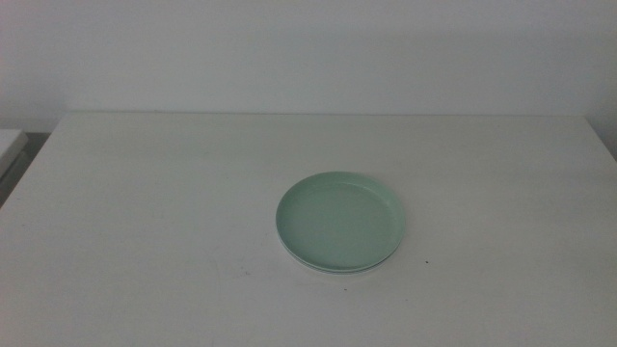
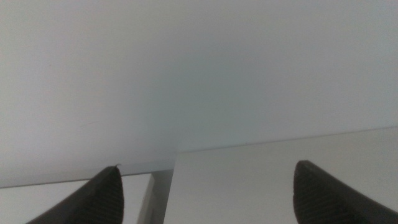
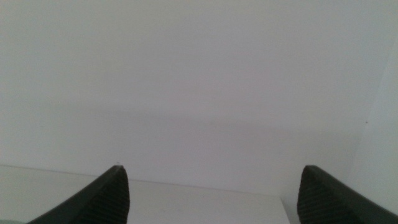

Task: Stack the three bowls on top of each other.

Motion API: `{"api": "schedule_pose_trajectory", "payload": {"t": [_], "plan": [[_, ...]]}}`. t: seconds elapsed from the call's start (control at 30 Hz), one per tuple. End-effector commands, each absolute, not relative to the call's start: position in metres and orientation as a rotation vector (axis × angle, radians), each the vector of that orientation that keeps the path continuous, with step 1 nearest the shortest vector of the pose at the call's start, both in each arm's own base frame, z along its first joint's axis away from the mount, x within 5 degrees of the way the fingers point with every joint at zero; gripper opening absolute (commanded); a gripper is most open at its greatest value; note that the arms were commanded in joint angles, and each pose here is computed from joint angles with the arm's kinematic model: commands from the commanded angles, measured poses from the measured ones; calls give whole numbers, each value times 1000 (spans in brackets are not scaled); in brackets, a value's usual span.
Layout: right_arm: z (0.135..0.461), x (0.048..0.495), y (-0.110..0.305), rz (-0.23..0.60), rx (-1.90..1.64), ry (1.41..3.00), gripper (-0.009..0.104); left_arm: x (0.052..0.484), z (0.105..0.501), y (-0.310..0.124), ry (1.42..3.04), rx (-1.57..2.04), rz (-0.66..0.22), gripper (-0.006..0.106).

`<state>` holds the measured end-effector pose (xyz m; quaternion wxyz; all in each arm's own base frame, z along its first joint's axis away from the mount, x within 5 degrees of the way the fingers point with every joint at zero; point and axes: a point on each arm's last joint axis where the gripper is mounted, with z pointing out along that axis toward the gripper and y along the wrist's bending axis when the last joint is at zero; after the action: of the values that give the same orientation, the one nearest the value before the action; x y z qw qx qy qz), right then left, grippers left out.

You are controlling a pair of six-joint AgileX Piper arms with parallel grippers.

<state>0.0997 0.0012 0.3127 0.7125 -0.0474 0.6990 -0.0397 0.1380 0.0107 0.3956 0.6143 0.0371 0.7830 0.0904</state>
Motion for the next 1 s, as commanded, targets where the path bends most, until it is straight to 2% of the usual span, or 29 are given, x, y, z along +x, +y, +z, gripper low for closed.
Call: {"api": "schedule_pose_trajectory", "payload": {"t": [0.0,0.13,0.27,0.37,0.53,0.67,0.87,0.97], "plan": [[312,98,0,-107,-111,1546,93,130,398,11,1770,87,220,94],[312,97,0,-107,-111,1543,93,118,402,10,1740,79,213,94],[308,90,1,-120,-135,1573,93,103,390,3,1717,13,58,94],[296,78,1,-137,-146,1548,93,92,363,2,1674,-1,35,94],[245,62,1,-136,-148,1562,93,72,307,1,1653,-10,28,94],[207,58,1,-87,-113,1604,93,60,267,0,1671,-28,-2,94],[196,56,2,-95,-139,1663,93,51,223,0,1643,-39,-15,94],[198,56,2,-97,-137,1651,93,54,199,-1,1704,-69,-53,94]]}}
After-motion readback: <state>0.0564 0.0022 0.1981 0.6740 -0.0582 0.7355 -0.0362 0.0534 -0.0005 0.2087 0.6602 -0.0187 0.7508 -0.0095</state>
